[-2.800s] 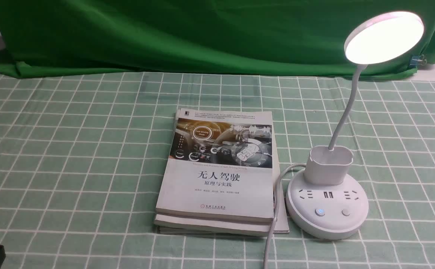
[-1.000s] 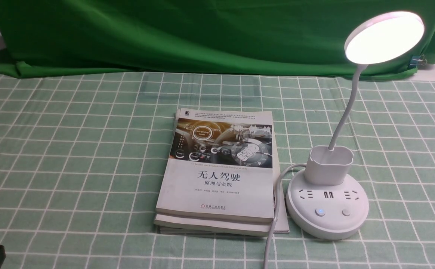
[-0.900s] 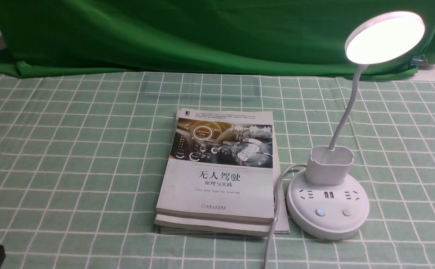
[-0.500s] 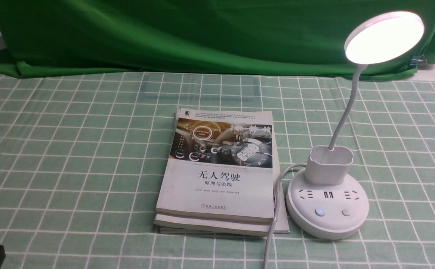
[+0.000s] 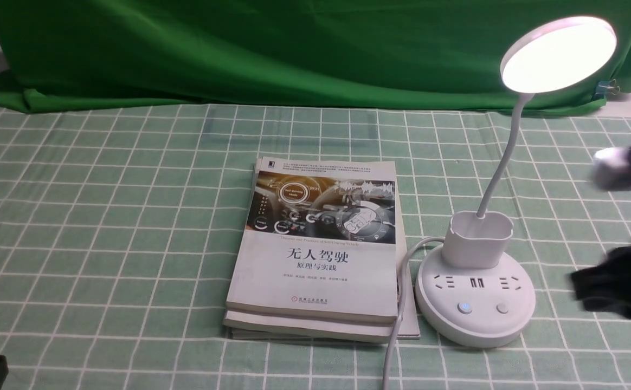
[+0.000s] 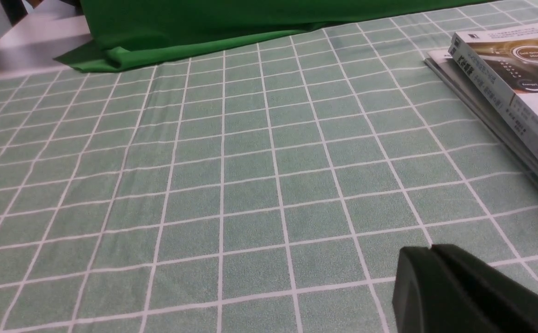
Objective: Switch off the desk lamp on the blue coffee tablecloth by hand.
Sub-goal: 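Press the power button on the lamp base to turn the lamp off with the right gripper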
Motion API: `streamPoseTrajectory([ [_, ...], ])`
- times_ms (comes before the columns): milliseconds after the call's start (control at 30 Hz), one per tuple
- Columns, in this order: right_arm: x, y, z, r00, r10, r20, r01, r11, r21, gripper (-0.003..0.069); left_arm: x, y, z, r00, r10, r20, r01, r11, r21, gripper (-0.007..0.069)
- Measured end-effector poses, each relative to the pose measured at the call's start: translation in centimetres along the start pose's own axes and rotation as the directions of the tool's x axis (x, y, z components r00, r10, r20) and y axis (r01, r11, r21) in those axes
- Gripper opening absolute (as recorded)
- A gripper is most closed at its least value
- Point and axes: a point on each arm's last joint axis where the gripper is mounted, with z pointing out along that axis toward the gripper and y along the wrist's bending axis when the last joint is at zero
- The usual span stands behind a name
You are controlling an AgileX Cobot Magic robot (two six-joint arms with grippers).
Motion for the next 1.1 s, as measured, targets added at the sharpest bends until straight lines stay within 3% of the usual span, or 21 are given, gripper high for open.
streamPoseTrajectory([
  [167,-1.1,1.5,3.9,0.997,-0.052,-0.063,0.051,0.999,-0.019,0.0036,0.0,0.0,0.0,1.0,0.0,0.0,0.0,1.0,0.0,0.0],
  [433,-2.1,1.4,8.4,0.995,-0.046,-0.088,0.045,0.999,-0.009,0.0036,0.0,0.0,0.0,1.0,0.0,0.0,0.0,1.0,0.0,0.0],
  [1100,-3.4,0.5,9.9,0.999,-0.011,-0.033,0.011,1.0,0.004,0.0036,0.0,0.0,0.0,1.0,0.0,0.0,0.0,1.0,0.0,0.0],
])
